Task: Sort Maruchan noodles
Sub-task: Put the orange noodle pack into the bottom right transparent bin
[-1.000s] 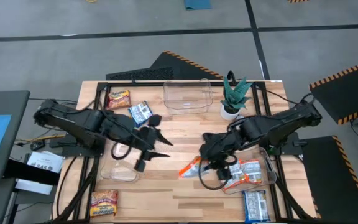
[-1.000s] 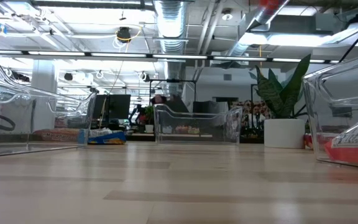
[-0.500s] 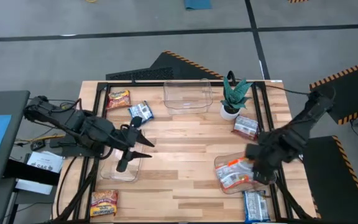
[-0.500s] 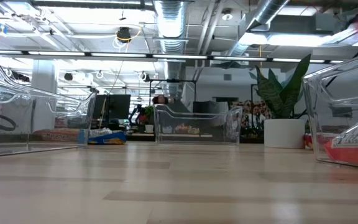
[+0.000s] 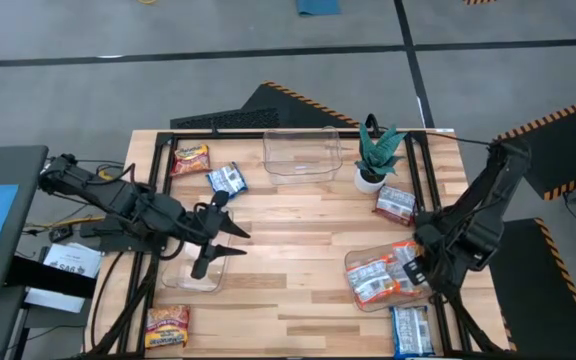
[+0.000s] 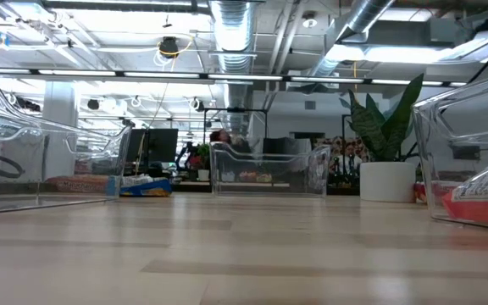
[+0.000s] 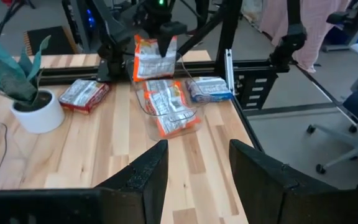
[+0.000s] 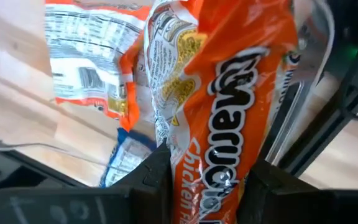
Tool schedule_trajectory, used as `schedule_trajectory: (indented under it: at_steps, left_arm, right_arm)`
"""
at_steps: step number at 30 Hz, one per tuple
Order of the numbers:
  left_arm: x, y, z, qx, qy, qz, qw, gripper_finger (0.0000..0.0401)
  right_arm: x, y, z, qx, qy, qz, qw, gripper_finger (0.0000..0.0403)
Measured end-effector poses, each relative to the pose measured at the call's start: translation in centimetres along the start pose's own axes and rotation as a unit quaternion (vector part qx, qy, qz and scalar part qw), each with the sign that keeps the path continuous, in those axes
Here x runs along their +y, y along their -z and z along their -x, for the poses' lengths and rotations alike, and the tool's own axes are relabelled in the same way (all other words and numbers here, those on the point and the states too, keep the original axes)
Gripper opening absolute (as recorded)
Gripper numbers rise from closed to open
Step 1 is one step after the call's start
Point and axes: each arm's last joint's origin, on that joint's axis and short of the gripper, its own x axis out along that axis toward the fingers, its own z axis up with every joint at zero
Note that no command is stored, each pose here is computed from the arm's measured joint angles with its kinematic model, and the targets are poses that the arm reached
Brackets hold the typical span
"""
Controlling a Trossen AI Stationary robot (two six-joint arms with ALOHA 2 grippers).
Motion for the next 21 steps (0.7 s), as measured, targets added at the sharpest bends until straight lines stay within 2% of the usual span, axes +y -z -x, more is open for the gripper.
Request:
schedule_trajectory:
  at_steps: [6, 16, 18, 21]
  left_arm:
    - [0.0, 0.0, 0.0, 0.0, -0.003, -0.002, 1.0, 0.0153]
    - [0.0, 0.0, 0.0, 0.0, -0.004, -0.002, 1.0, 0.0153]
    - [0.0, 0.0, 0.0, 0.0, -0.004, -0.002, 1.0, 0.0153]
    - [0.0, 0.0, 0.0, 0.0, -0.004, -0.002, 1.0, 0.0153]
  right_arm:
    - [0.9, 0.0, -1.3, 0.045, -0.018, -0.04, 0.998, 0.0136]
    - [1.3, -1.3, -2.9, 0.036, -0.021, -0.068, 0.997, 0.0136]
    - [1.4, -1.4, -2.9, 0.039, -0.028, -0.059, 0.997, 0.0154]
    - [1.8, -1.4, -2.8, 0.044, -0.045, -0.045, 0.997, 0.0219]
